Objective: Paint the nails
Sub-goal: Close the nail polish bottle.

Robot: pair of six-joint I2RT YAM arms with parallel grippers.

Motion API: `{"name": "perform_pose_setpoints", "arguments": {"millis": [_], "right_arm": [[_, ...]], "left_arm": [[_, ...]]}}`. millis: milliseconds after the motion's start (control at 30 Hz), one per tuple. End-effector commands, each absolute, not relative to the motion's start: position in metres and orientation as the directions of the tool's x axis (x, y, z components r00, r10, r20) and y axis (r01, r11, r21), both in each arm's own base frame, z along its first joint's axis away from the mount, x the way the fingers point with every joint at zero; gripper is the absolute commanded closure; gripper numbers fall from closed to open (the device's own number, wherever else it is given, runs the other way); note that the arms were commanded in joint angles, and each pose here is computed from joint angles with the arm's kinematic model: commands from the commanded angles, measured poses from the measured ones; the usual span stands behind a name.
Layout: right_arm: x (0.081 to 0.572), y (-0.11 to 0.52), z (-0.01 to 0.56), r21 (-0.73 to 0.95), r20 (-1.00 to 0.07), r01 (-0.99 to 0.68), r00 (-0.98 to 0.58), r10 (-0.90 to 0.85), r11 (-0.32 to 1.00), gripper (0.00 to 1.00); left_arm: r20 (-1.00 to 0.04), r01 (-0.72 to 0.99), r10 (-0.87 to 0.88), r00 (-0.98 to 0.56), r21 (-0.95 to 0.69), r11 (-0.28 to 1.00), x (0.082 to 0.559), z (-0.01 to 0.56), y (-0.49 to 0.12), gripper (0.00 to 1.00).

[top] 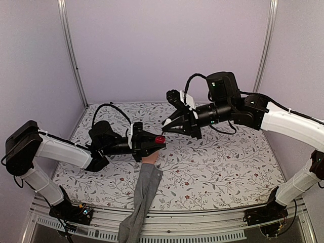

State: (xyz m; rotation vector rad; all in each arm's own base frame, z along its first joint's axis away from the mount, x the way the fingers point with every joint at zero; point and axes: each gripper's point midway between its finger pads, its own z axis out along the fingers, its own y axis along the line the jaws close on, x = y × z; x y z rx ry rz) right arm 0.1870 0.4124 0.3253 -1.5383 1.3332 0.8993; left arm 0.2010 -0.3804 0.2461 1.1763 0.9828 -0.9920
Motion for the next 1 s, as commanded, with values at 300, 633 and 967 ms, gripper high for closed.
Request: {"name": "perform_pose_setpoints", "arguments": {"millis": [300, 633, 967], "right_arm": [[0.1847, 0.4106, 0.3498, -0.212, -0.931, -0.977, 0.206, -0.301, -0.014, 1.0], [0.1852, 0.409, 0.3526, -0.221, -0.932, -0.975, 0.212, -0.296, -0.004, 1.0], [0.1845, 0.4099, 0.3479, -0.212, -0.93, -0.977, 0.206, -0.304, -0.013, 1.0]], "left_arm": [[-0.954, 0.957, -0.105, 0.281, 0.27, 0.111, 0.2015, 0.2505, -0.3868, 1.0], [-0.955, 0.957, -0.102, 0.279, 0.267, 0.112, 0.2023, 0.2494, -0.3873, 1.0], [-0.955, 0.957, -0.105, 0.278, 0.266, 0.112, 0.2022, 0.2507, -0.3874, 1.0]]}}
